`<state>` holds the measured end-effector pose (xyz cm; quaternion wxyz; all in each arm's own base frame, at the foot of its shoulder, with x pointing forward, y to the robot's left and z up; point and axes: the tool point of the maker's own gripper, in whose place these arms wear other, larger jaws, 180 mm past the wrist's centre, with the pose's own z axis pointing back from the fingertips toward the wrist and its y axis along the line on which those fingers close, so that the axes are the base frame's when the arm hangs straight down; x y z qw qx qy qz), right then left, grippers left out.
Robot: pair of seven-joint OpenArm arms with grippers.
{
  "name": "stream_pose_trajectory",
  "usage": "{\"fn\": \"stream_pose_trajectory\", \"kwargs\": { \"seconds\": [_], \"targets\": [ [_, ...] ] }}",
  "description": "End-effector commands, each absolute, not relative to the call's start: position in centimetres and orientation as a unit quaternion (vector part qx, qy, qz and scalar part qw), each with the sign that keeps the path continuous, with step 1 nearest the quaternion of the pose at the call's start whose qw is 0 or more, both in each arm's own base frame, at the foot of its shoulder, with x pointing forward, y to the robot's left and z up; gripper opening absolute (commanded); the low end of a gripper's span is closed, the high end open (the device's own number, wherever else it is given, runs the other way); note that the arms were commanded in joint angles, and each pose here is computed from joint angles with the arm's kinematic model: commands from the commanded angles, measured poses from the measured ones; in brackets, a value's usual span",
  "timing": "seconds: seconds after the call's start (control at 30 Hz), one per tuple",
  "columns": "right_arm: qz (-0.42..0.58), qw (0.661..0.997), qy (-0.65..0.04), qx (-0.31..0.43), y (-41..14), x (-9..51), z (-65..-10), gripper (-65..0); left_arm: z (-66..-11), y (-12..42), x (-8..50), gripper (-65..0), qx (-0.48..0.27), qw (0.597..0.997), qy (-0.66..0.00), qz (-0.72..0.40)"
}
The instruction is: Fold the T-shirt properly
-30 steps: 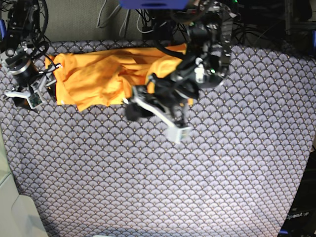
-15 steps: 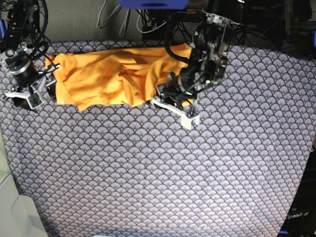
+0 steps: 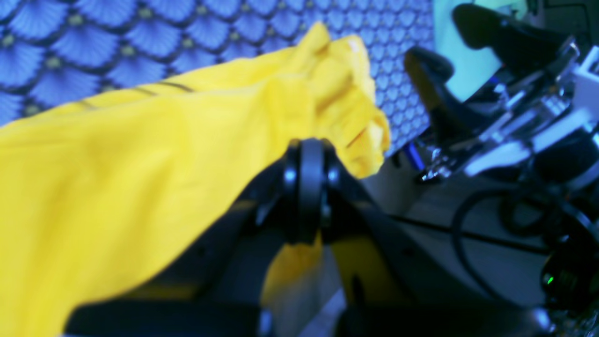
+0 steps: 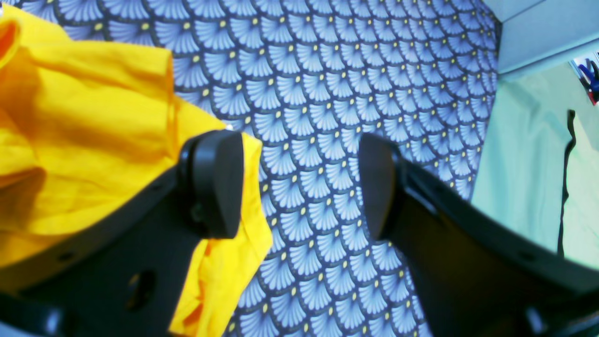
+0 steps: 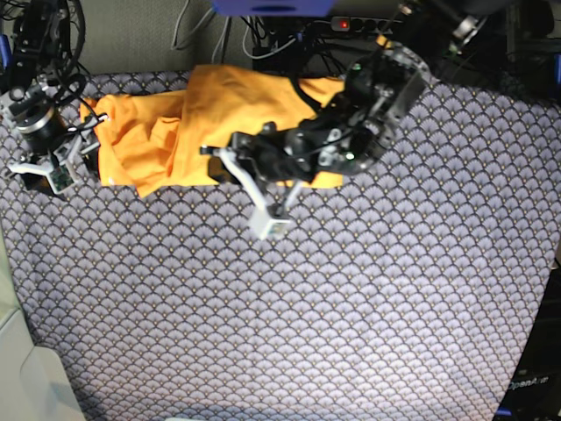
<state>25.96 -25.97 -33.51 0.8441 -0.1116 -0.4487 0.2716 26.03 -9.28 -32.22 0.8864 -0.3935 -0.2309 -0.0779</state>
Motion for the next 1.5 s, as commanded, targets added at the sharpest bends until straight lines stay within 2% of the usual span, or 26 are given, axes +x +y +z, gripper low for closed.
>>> {"fn": "stream_pose_trajectory", "kwargs": {
  "seconds": [0.0,0.1,0.2,0.4,0.5,0.73,0.97,1.1,1.37,1.47],
  "targets": [
    [0.275,0.832,-0.468,-0.118,-26.1,26.6,-32.2,-25.9,-29.9,-8.5,27.8,-65.0,-0.409,0.868,-0.274,-0.057],
    [0.271,0.828,-0.476,-0.120,-26.1,27.2,-31.8,-25.9,-30.2,-3.7,29.9,-65.0,-0.383,0.866,-0.322,0.014],
    [0.271,0.828,-0.476,-0.120,-26.1,27.2,-31.8,-25.9,-31.1,0.2,30.7,-65.0,-0.360,0.872,-0.326,0.067],
    [0.271,0.827,-0.478,-0.123,-26.3,27.4,-31.4,-25.9,-33.8,4.3,28.0,-65.0,-0.342,0.898,-0.251,0.117],
    [0.257,0.837,-0.466,-0.131,-27.3,27.1,-31.7,-25.8,-34.2,5.1,26.7,-65.0,-0.341,0.904,-0.225,0.123],
    [0.206,0.858,-0.460,-0.101,-29.9,27.5,-30.0,-25.7,-34.5,5.7,25.4,-65.0,-0.349,0.911,-0.175,0.134],
    [0.150,0.887,-0.437,-0.009,-30.4,26.2,-29.0,-25.7,-34.3,6.4,26.0,-65.0,-0.348,0.906,-0.187,0.149],
    [0.149,0.889,-0.433,0.006,-30.0,26.1,-29.0,-25.7,-33.8,6.4,26.5,-65.0,-0.351,0.904,-0.195,0.145],
    [0.151,0.890,-0.430,0.006,-29.9,26.1,-29.1,-25.7,-29.2,1.5,30.4,-65.0,-0.424,0.865,-0.235,0.133],
    [0.153,0.889,-0.431,0.004,-29.9,26.1,-29.0,-25.7,-29.6,-0.7,31.3,-65.0,-0.441,0.863,-0.210,0.128]
  ]
}}
